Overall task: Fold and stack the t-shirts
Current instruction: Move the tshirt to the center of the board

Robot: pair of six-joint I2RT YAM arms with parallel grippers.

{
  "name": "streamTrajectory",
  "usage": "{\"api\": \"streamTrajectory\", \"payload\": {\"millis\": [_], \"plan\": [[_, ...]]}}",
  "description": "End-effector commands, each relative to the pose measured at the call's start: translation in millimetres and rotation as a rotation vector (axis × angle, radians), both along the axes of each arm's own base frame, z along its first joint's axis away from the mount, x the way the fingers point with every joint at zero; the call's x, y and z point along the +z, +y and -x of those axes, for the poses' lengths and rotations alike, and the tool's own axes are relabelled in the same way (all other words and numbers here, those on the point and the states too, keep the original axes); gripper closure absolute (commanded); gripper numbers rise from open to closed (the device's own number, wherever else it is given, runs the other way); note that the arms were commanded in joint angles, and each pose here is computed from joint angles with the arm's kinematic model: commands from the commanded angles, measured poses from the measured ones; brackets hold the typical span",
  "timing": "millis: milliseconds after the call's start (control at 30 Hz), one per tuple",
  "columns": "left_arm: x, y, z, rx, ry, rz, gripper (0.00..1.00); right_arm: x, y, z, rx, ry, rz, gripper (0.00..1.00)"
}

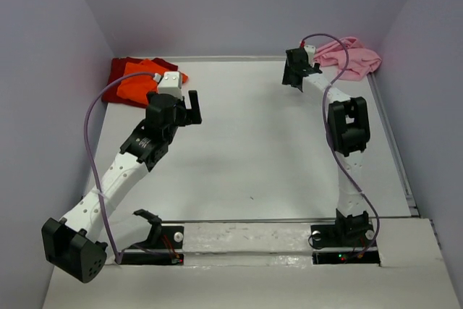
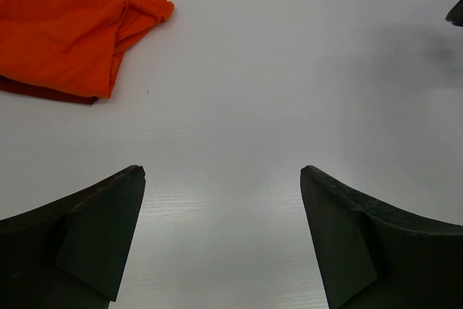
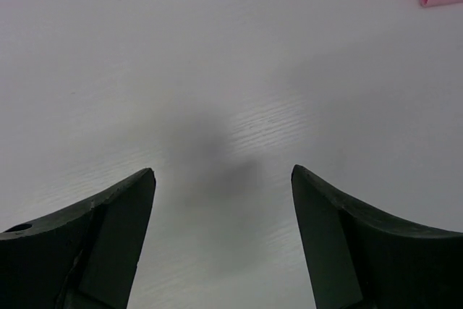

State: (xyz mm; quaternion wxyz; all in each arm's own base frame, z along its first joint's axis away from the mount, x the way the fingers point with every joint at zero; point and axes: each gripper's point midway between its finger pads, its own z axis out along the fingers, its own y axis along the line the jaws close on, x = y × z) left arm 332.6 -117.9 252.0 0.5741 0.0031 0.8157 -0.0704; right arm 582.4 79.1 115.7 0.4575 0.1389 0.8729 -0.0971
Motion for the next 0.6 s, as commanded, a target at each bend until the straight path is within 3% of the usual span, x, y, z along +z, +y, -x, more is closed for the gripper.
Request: {"api": "streamTrajectory", "payload": {"millis": [0, 300, 567], "plan": [[18, -4, -1, -0.019, -0.058, 0.051, 0.02, -15, -64, -16, -0.158, 0.047, 0.143, 0.19], [21, -15, 2, -0.071, -0.059, 0.085, 0.02, -9, -136, -51, -0.252, 0.024, 0.250, 0.18], [17, -17, 2, -0.077, -0.049, 0.085, 0.02, -24, -197, -61, -0.292, 0.002, 0.125, 0.18]]}}
